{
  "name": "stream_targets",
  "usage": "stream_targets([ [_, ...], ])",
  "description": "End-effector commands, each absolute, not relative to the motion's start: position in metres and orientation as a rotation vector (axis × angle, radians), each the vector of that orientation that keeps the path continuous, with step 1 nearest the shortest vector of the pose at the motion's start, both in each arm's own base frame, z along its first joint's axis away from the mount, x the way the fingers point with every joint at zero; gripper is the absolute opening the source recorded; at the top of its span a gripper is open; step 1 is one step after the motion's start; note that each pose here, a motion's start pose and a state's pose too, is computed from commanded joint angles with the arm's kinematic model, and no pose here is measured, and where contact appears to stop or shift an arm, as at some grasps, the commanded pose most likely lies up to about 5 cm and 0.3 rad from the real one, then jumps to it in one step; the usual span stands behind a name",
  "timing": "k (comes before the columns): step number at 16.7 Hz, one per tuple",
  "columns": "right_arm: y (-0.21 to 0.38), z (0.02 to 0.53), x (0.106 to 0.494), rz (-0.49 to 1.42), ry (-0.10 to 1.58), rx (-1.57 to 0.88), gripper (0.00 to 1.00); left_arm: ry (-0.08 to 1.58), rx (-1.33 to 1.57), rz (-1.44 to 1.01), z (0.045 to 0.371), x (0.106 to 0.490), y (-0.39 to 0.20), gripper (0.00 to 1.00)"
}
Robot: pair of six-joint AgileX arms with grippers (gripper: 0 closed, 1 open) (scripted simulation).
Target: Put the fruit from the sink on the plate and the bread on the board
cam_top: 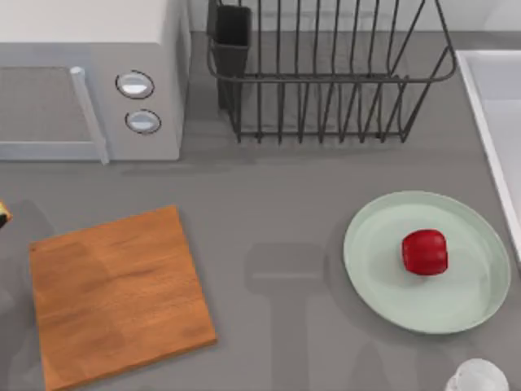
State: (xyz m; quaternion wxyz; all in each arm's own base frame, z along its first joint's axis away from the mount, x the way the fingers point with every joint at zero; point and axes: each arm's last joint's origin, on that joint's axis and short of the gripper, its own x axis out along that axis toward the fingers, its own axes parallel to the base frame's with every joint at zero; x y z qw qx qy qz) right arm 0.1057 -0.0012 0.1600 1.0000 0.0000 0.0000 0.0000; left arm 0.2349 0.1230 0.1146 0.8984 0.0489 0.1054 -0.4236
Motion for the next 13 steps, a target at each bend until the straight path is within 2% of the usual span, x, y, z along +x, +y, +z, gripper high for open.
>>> stream_targets([
  [8, -0.001, 0.160, 0.106, 0.000, 0.000, 0.000, 1.00, 0.229, 0.099, -0.880, 0.122, 0.234, 0.120, 0.00],
  [13, -0.001, 0.160, 0.106, 0.000, 0.000, 0.000, 1.00, 0.407, 0.103, -0.887, 0.121, 0.242, 0.090, 0.00],
])
